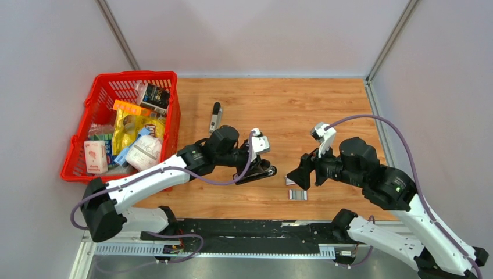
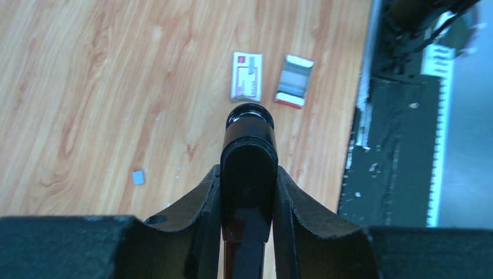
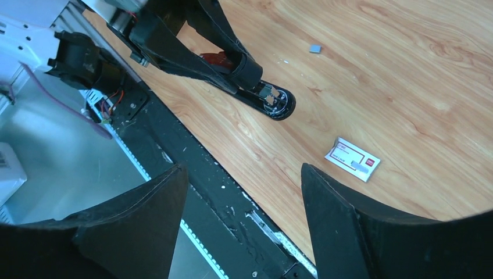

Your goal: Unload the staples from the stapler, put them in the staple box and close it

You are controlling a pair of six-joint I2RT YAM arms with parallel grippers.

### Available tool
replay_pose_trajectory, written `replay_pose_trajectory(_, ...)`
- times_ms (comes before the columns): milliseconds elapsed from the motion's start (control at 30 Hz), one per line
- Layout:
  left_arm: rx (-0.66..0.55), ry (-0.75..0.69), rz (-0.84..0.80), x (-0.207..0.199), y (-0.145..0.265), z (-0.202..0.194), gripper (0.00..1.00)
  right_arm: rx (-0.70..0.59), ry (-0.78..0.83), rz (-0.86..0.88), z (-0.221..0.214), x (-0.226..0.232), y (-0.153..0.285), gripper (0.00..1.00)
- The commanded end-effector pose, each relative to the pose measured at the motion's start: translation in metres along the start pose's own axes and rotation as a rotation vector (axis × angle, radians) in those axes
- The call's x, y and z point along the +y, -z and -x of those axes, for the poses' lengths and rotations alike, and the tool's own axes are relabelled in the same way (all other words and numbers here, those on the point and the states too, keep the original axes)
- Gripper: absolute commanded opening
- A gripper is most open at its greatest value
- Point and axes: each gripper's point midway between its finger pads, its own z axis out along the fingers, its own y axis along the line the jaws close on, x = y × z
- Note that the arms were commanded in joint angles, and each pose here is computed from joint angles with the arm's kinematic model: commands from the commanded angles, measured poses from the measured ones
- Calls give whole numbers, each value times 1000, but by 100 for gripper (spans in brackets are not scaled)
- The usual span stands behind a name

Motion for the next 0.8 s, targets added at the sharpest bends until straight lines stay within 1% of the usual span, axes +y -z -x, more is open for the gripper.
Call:
replay_pose_trajectory(0, -207, 30, -123, -25, 24, 45, 0, -16, 70, 100, 12, 19, 10, 73)
replay_pose_trajectory(100, -252, 33, -203, -39, 32, 52, 0, -11, 99, 151, 15, 28, 11, 70)
replay_pose_trajectory(133, -262, 54, -218, -44, 35, 54, 0, -7, 113, 168, 15, 31, 11, 69)
replay_pose_trajectory(167, -283, 55, -241, -48, 39, 59, 0, -3, 120, 181, 15, 33, 10, 66)
replay_pose_trajectory(233, -315, 54, -268, -55, 46, 65, 0, 3, 131, 205, 16, 36, 7, 53)
replay_pose_trajectory(333, -369, 42, -280, -61, 60, 74, 0, 8, 137, 249, 18, 44, 2, 39)
replay_pose_trajectory(467, -413, 52, -289, -66, 72, 82, 0, 11, 121, 286, 22, 51, -7, 15)
replay_pose_trajectory(500, -444, 41, -288, -66, 76, 89, 0, 5, 117, 287, 25, 52, -10, 11)
replay_pose_trajectory(533, -452, 43, -284, -67, 78, 90, 0, -3, 110, 290, 27, 53, -12, 8)
replay_pose_trajectory(633, -460, 54, -281, -67, 80, 91, 0, -21, 93, 303, 35, 57, -16, 1)
replay_pose_trajectory(767, -462, 61, -281, -67, 80, 90, 0, -36, 70, 320, 42, 62, -21, 0)
